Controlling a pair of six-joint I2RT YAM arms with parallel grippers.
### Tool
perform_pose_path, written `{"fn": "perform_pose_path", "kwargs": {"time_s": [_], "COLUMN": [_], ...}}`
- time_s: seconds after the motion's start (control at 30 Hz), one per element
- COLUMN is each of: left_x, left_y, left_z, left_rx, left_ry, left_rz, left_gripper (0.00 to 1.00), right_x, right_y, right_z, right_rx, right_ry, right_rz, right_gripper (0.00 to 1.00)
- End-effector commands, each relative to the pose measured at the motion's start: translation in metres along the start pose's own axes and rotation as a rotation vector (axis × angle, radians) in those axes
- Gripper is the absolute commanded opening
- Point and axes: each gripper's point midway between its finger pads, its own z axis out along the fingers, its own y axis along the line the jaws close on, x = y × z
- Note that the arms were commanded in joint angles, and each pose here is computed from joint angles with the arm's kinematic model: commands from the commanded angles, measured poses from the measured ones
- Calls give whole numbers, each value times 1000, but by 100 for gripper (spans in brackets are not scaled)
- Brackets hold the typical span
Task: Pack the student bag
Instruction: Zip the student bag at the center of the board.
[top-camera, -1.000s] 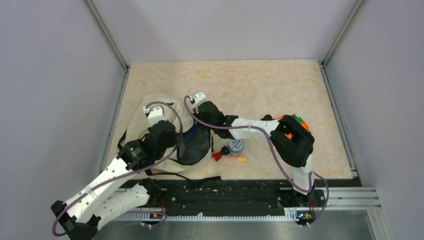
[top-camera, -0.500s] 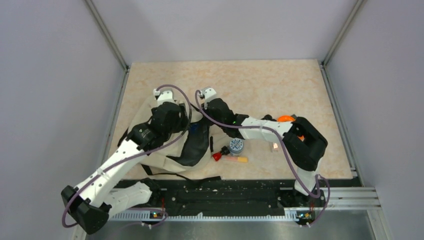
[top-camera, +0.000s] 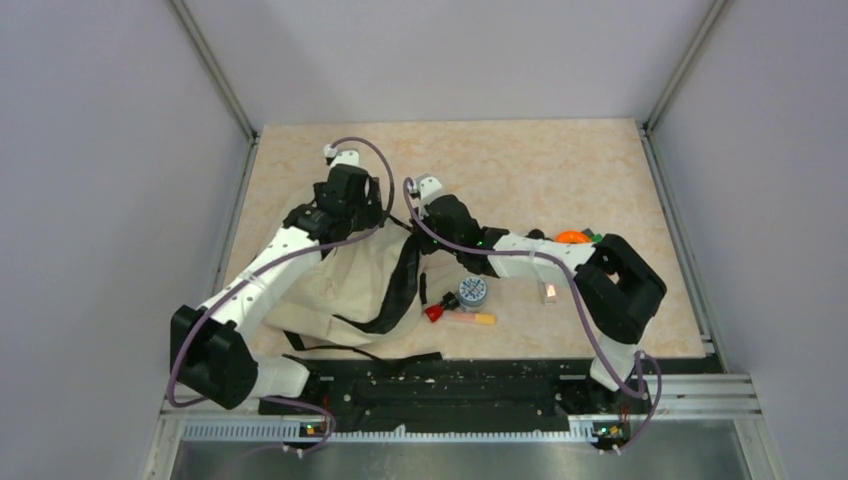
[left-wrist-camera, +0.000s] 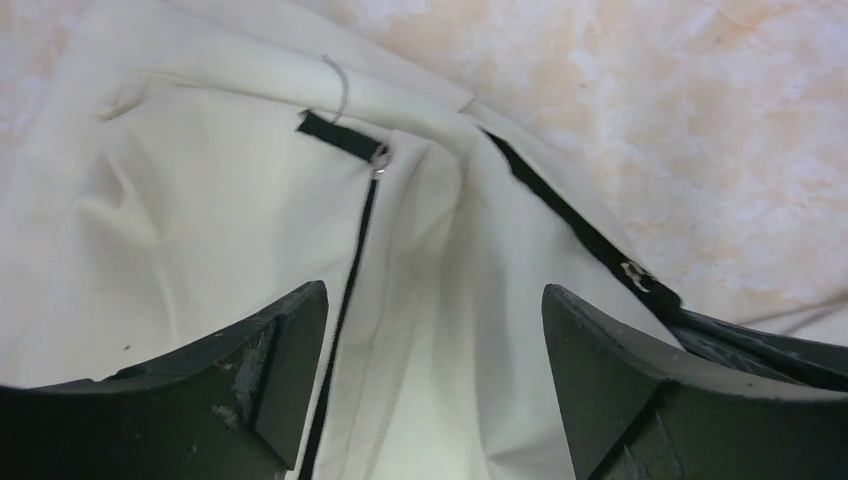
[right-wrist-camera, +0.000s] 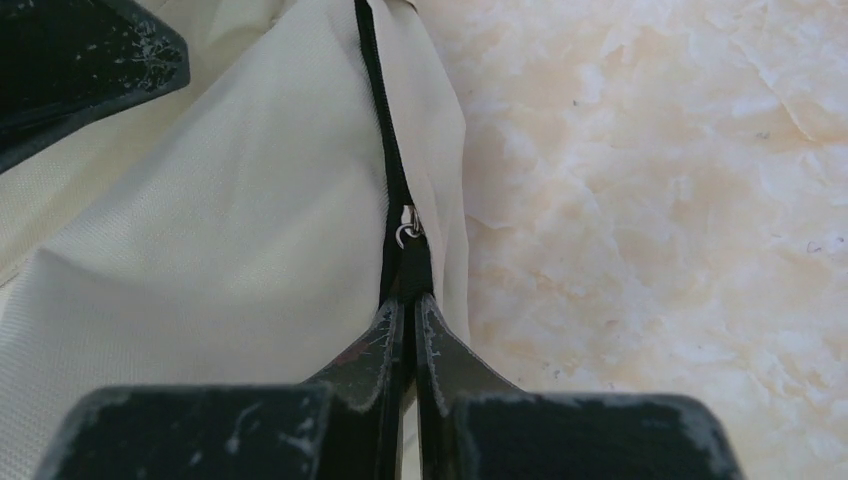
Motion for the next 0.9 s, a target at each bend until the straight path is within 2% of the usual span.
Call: {"fn": "perform_pose_path", "kwargs": {"time_s": [0.0, 0.1, 0.23, 0.4, 0.73, 0.8, 0.87], "left_x": [-40, -42, -48, -40, -47, -44, -41], "left_y": [-38, -46, -13, 14, 15, 15, 16], "left_z": [-21, -42, -41, -5, 72, 83, 92], "left_rx": [216, 306, 168, 11, -63, -74, -93], "left_ry": [-79, -94, -164, -81, -28, -9, 4], "left_rz": [-22, -39, -37, -12, 35, 50, 66], "left_gripper": [84, 86, 90, 90, 84, 81, 73], "right_x": [-31, -31, -32, -36, -36, -36, -37], "right_y": [4, 3, 6, 13, 24, 23, 22], "right_z": [-17, -17, -18, -22, -31, -32, -35], "right_rx": [-36, -37, -59, -98, -162, -157, -151], "right_ry": [-80, -78, -80, -83, -66, -60, -55], "right_rz": [18, 23, 30, 36, 29, 21, 15], "right_gripper": [0, 0, 0, 0, 0, 0, 0]}}
